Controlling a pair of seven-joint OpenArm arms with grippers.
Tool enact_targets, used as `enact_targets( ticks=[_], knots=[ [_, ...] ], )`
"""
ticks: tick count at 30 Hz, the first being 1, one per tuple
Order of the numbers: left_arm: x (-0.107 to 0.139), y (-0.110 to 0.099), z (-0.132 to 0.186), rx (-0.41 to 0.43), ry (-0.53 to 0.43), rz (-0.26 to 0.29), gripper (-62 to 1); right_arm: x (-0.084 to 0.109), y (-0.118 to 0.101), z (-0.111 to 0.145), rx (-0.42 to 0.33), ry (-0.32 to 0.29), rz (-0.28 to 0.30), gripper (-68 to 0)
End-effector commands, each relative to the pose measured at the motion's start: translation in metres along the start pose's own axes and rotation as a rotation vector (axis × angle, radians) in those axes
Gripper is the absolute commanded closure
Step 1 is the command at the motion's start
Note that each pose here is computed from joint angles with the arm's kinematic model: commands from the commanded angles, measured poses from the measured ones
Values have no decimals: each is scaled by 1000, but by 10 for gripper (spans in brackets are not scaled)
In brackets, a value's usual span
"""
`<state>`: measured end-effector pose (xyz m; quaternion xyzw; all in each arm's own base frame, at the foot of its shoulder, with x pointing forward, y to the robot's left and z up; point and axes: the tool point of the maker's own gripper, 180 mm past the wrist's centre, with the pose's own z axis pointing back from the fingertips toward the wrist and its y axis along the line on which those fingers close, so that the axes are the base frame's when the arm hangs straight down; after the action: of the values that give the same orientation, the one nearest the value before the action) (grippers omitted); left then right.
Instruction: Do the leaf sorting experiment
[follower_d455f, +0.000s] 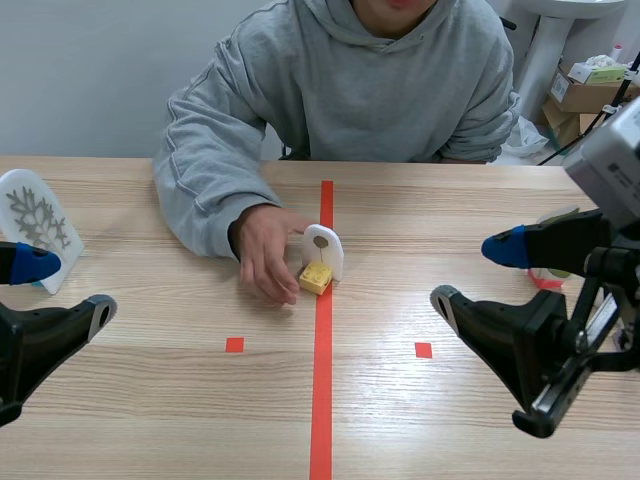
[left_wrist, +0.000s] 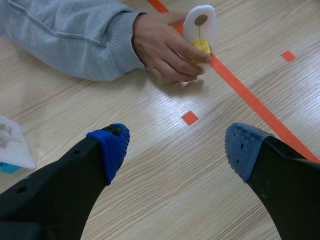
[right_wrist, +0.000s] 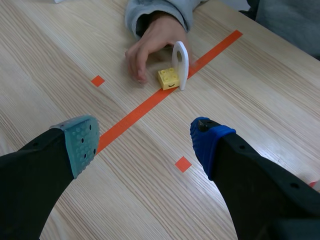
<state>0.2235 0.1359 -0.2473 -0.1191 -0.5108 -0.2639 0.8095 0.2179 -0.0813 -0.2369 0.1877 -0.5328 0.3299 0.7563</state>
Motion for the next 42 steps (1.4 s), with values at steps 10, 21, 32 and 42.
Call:
enact_targets(
  ticks=[10, 21, 32, 42],
  knots=[
    [10, -4, 0, -13, -42, 26, -428, -3, 0, 5, 42, -34, -62, -385],
    [11, -4, 0, -13, -49, 26, -428, -1, -4, 7, 31, -41, -61, -385],
    [12, -3, 0, -13, -58, 26, -428, -2, -3, 7, 38, -36, -60, -385],
    [13, -3, 0, -13, -59, 26, -428, -2, -3, 7, 38, -34, -59, -385]
  ],
)
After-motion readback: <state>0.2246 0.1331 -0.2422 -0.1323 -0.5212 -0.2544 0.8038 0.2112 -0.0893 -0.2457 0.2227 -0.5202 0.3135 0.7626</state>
